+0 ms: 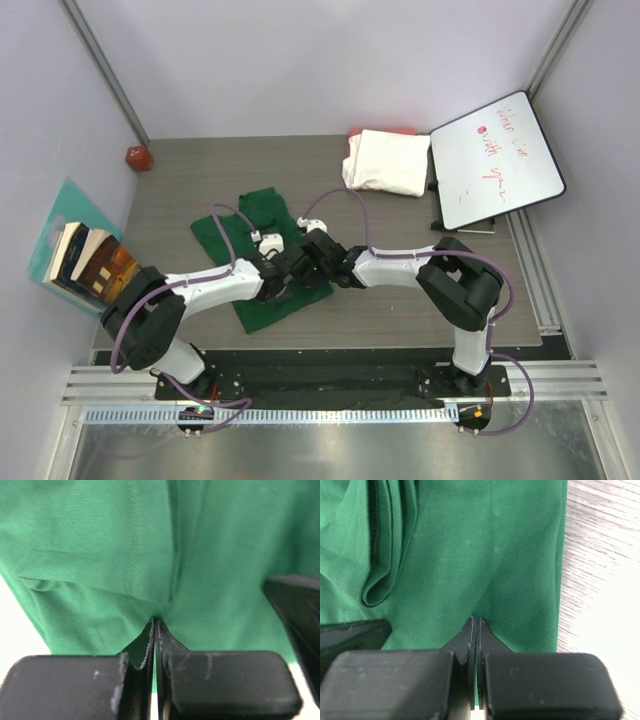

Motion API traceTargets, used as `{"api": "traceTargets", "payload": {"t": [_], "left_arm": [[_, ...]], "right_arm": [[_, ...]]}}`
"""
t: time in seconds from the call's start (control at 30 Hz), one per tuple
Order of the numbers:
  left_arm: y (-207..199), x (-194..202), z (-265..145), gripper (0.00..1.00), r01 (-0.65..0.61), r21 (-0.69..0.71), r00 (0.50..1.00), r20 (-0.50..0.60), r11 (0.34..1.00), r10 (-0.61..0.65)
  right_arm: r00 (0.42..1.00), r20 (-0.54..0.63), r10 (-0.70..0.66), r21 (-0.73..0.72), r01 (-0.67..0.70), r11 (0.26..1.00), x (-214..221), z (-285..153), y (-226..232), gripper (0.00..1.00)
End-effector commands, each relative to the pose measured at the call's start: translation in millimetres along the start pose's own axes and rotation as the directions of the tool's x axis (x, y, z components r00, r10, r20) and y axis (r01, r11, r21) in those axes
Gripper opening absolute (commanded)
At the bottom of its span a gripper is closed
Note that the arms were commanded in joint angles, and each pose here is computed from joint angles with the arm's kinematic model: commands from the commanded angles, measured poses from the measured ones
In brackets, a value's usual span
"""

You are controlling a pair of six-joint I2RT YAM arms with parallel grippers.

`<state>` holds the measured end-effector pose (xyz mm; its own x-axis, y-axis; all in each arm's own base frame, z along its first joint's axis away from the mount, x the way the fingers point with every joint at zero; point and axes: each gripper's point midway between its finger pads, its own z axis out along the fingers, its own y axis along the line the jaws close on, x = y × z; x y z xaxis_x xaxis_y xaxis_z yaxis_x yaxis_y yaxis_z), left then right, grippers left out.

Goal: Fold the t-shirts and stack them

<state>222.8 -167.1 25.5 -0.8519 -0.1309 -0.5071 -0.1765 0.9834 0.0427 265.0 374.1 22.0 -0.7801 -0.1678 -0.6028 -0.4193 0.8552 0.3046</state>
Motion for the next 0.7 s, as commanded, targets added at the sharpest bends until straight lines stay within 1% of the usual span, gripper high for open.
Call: {"api": "traceTargets", "payload": {"t": [0.0,0.07,0.17,0.23,0.33,0.43,0.5,0.53,0.57,0.67], "left_arm": [[7,-34,3,0.00,0.083,-0.077,0.991,0.110,0.994,-0.074],[16,-47,2,0.00,0.128,-0.091,0.981,0.156,0.988,-0.113],[22,-68,4,0.00,0.169,-0.079,0.972,0.180,0.982,-0.153],[29,-79,10,0.01,0.196,-0.093,0.968,0.177,0.976,-0.178],[33,-94,19,0.00,0.190,-0.102,0.970,0.172,0.976,-0.171],[30,-109,31,0.00,0.191,-0.098,0.973,0.153,0.977,-0.175],[24,-124,33,0.00,0.195,-0.077,0.970,0.165,0.978,-0.181],[25,-124,41,0.00,0.194,-0.091,0.973,0.148,0.977,-0.179],[20,-133,42,0.00,0.203,-0.079,0.970,0.155,0.976,-0.189],[27,-143,52,0.00,0.231,-0.108,0.966,0.144,0.967,-0.215]], "right_arm": [[0.994,-0.110,-0.008,0.083,0.018,0.996,48,3,-26,0.01],[0.993,-0.121,0.000,0.099,0.012,0.995,56,-2,-32,0.01],[0.992,-0.127,0.025,0.095,-0.013,0.995,63,-13,-35,0.01],[0.990,-0.134,0.033,0.084,-0.022,0.996,70,-20,-37,0.01],[0.987,-0.161,0.022,0.082,-0.009,0.997,80,-24,-39,0.01],[0.986,-0.169,0.012,0.086,0.003,0.996,81,-26,-40,0.01],[0.986,-0.164,0.008,0.084,0.005,0.996,80,-27,-39,0.01],[0.986,-0.165,0.007,0.084,0.007,0.996,79,-28,-39,0.01],[0.987,-0.163,0.008,0.084,0.006,0.996,78,-29,-39,0.01],[0.986,-0.164,0.007,0.082,0.006,0.997,78,-30,-38,0.01]]}}
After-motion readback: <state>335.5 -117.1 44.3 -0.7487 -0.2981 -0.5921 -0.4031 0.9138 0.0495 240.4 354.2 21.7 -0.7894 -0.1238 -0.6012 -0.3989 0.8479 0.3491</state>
